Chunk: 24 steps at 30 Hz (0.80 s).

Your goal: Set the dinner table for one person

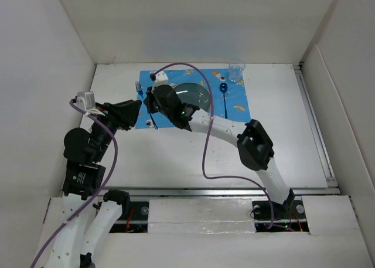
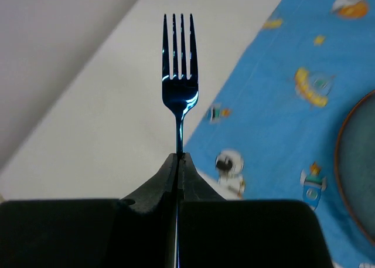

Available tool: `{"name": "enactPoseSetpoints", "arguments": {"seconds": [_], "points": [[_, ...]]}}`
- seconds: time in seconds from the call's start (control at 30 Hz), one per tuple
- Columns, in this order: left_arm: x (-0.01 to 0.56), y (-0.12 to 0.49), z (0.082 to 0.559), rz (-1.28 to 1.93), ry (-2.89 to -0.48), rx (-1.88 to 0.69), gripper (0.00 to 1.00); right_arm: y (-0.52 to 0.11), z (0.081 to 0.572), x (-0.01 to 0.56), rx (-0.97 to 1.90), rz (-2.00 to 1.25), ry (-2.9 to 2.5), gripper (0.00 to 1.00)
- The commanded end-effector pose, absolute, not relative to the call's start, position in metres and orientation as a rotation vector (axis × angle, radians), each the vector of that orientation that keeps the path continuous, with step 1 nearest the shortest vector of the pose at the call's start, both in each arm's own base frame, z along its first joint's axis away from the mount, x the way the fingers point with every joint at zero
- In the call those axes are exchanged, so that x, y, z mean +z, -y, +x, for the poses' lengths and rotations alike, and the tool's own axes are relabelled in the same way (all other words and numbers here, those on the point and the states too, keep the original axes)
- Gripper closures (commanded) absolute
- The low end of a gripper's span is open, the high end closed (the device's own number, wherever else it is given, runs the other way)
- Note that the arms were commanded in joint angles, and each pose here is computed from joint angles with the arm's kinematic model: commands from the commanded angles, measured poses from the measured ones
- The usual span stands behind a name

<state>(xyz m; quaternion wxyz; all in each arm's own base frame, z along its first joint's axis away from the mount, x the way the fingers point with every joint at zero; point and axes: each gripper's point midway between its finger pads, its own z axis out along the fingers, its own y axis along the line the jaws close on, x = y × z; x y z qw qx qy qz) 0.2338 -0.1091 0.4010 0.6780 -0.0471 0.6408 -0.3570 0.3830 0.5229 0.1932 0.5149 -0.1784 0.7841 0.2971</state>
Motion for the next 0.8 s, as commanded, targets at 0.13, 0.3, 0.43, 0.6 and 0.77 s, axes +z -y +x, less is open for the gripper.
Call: {"name": "enactPoseSetpoints", "arguments": {"seconds": [0.13, 0.3, 0.43, 0.6, 0.77], "points": [[0.404, 0.113, 0.238, -0.083, -1.412, -0.804, 0.64, -0.518, 0.460, 0.187, 0.754, 0.111, -1.889, 1.00], [0.404, 0.115, 0.235, -0.076, -1.409, -0.808, 0.64, -0.525, 0.482, 0.187, 0.818, 0.247, -1.884, 1.00], [0.400, 0.116, 0.236, -0.074, -1.418, -0.806, 0.64, -0.528, 0.495, 0.183, 0.851, 0.275, -1.881, 1.00], [0.398, 0.117, 0.236, -0.069, -1.424, -0.808, 0.64, -0.517, 0.522, 0.150, 0.833, 0.289, -1.935, 1.00], [0.398, 0.118, 0.237, -0.067, -1.428, -0.812, 0.64, -0.511, 0.529, 0.125, 0.822, 0.301, -1.973, 1.00]]}}
